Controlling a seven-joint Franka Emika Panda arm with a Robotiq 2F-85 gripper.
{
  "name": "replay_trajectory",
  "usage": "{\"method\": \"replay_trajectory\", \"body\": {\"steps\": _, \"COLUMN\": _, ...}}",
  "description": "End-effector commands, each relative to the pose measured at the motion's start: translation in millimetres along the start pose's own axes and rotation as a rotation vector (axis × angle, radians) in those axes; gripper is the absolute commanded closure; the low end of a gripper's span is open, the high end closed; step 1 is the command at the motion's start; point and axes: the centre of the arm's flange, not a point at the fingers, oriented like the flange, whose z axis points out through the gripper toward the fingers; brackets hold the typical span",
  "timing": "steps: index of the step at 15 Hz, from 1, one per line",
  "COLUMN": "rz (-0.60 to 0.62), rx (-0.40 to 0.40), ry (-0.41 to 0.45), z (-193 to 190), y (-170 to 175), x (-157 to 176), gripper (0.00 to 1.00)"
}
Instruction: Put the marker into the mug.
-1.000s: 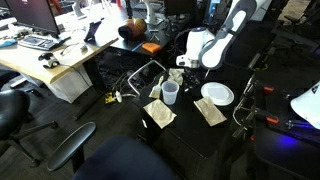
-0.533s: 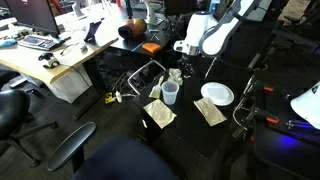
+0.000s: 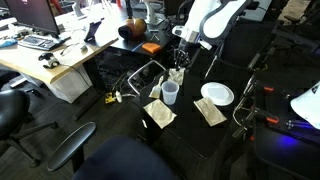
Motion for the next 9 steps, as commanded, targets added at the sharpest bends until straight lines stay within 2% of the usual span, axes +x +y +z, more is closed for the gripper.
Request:
{"method": "replay_trajectory", "body": {"steps": 1, "rz": 0.003, "rx": -0.018, "ry": 0.088, "z": -28.3, "y": -6.0, "x": -0.2, "gripper": 0.97}}
{"method": "replay_trajectory", "body": {"steps": 9, "rz": -0.028, "rx": -0.019, "ry": 0.272, "z": -48.7, "y": -2.5, "x": 13.7, "gripper": 0.97}}
